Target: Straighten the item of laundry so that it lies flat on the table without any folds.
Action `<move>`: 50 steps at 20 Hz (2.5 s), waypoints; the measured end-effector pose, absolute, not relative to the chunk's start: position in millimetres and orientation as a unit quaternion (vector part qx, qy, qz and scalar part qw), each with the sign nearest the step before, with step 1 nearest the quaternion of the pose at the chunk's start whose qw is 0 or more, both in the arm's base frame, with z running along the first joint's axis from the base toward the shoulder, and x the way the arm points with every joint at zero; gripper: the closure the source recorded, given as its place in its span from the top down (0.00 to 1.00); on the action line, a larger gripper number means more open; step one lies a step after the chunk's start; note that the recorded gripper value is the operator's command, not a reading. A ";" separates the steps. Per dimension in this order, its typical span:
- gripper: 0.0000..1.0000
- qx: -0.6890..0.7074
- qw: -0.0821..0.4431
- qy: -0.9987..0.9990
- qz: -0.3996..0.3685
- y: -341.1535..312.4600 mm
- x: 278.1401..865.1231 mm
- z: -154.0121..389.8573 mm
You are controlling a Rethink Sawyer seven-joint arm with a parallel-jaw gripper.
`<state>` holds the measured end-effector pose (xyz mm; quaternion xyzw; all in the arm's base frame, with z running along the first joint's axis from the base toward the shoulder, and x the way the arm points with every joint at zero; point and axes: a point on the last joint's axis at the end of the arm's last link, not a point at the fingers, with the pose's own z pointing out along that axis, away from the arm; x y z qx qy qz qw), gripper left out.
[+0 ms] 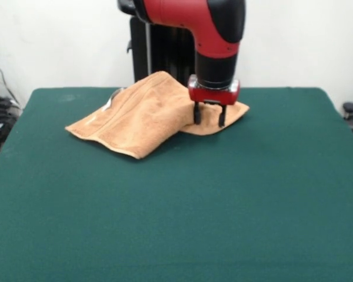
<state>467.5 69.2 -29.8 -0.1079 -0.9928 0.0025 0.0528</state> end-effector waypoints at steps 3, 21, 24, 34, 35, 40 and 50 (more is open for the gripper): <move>1.00 -0.109 0.048 -0.993 0.003 56.9 469.7 -25.8; 1.00 -0.103 0.005 -0.995 0.013 20.0 489.1 7.9; 1.00 -0.103 -0.005 -0.995 0.015 18.1 495.9 18.7; 1.00 -0.110 -0.010 -0.994 0.016 10.0 507.3 61.2; 1.00 -0.114 -0.007 -0.993 0.016 6.4 507.4 72.9; 1.00 -0.125 -0.005 -0.992 0.016 -4.0 507.1 92.2; 1.00 -0.150 -0.024 -0.988 0.021 -35.0 509.0 125.7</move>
